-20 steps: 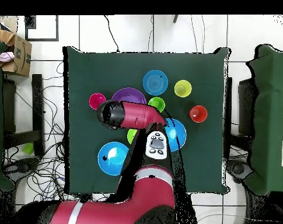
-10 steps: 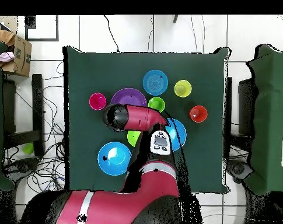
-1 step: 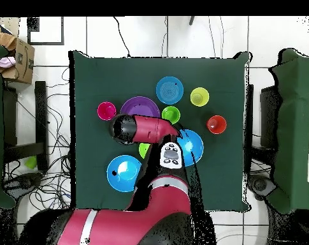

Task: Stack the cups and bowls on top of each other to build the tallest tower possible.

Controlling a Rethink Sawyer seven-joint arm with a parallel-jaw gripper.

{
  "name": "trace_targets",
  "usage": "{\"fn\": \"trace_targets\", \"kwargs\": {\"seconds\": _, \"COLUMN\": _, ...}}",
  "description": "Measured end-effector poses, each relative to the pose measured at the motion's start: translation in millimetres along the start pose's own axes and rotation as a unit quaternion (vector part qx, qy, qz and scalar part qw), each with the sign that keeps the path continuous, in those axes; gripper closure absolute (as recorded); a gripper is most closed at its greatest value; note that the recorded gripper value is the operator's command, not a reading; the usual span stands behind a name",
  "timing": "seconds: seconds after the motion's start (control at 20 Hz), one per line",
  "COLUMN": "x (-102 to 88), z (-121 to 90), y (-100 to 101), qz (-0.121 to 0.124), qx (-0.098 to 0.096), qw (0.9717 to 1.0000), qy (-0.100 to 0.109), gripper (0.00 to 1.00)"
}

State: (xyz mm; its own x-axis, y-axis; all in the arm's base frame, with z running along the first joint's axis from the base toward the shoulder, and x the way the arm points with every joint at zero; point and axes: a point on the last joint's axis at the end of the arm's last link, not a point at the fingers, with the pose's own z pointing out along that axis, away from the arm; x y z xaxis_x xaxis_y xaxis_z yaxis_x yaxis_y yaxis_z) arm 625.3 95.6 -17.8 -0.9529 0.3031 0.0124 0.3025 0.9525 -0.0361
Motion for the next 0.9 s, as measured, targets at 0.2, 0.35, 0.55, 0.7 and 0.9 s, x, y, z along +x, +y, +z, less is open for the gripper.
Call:
{"fn": "trace_targets", "kwargs": {"seconds": 0.2, "x": 4.5, "z": -0.3, "y": 9.1, "qz": -0.008, "qx": 0.0, "qw": 1.0, "qy": 0.0, "gripper": 1.0}}
{"fn": "trace_targets", "kwargs": {"seconds": 0.35, "x": 7.0, "z": -0.4, "y": 13.8, "qz": -0.012, "qx": 0.0, "qw": 0.9999, "qy": -0.001, "gripper": 1.0}}
{"fn": "trace_targets", "kwargs": {"seconds": 0.55, "x": 8.3, "z": -0.6, "y": 16.5, "qz": -0.015, "qx": 0.0, "qw": 0.9999, "qy": -0.001, "gripper": 1.0}}
{"fn": "trace_targets", "kwargs": {"seconds": 0.7, "x": 8.5, "z": -0.8, "y": 17.6, "qz": -0.016, "qx": 0.001, "qw": 0.9999, "qy": -0.001, "gripper": 1.0}}
{"fn": "trace_targets", "kwargs": {"seconds": 0.9, "x": 8.0, "z": -0.4, "y": 18.6, "qz": -0.017, "qx": 0.001, "qw": 0.9999, "qy": -0.002, "gripper": 1.0}}
